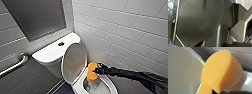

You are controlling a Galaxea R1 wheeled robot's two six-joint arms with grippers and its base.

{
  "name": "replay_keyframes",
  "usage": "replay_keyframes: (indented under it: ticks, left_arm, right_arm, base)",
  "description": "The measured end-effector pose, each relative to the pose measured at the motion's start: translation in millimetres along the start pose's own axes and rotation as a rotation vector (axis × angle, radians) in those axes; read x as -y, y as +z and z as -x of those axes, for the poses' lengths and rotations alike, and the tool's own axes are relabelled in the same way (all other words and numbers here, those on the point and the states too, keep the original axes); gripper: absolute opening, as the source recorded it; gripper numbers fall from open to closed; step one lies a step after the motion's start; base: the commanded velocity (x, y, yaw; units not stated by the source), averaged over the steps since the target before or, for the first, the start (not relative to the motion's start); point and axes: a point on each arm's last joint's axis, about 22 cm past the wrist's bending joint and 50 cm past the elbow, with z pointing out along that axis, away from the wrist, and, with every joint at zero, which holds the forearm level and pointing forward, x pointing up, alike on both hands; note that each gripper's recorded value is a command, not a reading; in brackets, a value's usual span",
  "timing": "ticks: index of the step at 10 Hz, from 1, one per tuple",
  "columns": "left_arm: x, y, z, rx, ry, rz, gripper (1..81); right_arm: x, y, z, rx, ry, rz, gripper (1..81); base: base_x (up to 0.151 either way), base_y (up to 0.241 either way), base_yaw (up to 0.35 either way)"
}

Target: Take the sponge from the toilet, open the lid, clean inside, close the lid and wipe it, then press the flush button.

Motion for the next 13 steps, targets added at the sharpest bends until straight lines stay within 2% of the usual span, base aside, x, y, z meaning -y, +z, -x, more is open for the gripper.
replay_keyframes:
  ticks: [2, 5, 8, 11, 13]
  left_arm:
    - [-0.3, -0.4, 3.1, 0.002, -0.005, 0.000, 81.1]
    - [-7.5, -6.3, 24.1, 0.028, -0.029, 0.011, 81.1]
    - [-18.4, -16.5, 20.1, 0.010, -0.041, 0.037, 81.1]
    - [-25.0, -18.1, 24.8, 0.012, -0.050, 0.049, 81.1]
    - [-31.2, -20.0, 24.1, 0.012, -0.055, 0.062, 81.1]
  right_arm:
    - [10.3, 12.9, 7.8, -0.001, 0.008, -0.015, 1.0]
    - [-13.5, 18.4, 27.1, -0.006, 0.046, 0.005, 1.0]
    - [-34.9, 16.7, 39.4, -0.024, 0.076, 0.013, 1.0]
    - [-67.7, -16.6, 35.5, -0.028, 0.083, 0.031, 1.0]
    - [-99.6, -48.5, 40.1, -0.050, 0.110, 0.037, 1.0]
  base:
    - [0.000, 0.000, 0.000]
    - [0.000, 0.000, 0.000]
    - [0.000, 0.000, 0.000]
    - [0.000, 0.000, 0.000]
    - [0.000, 0.000, 0.000]
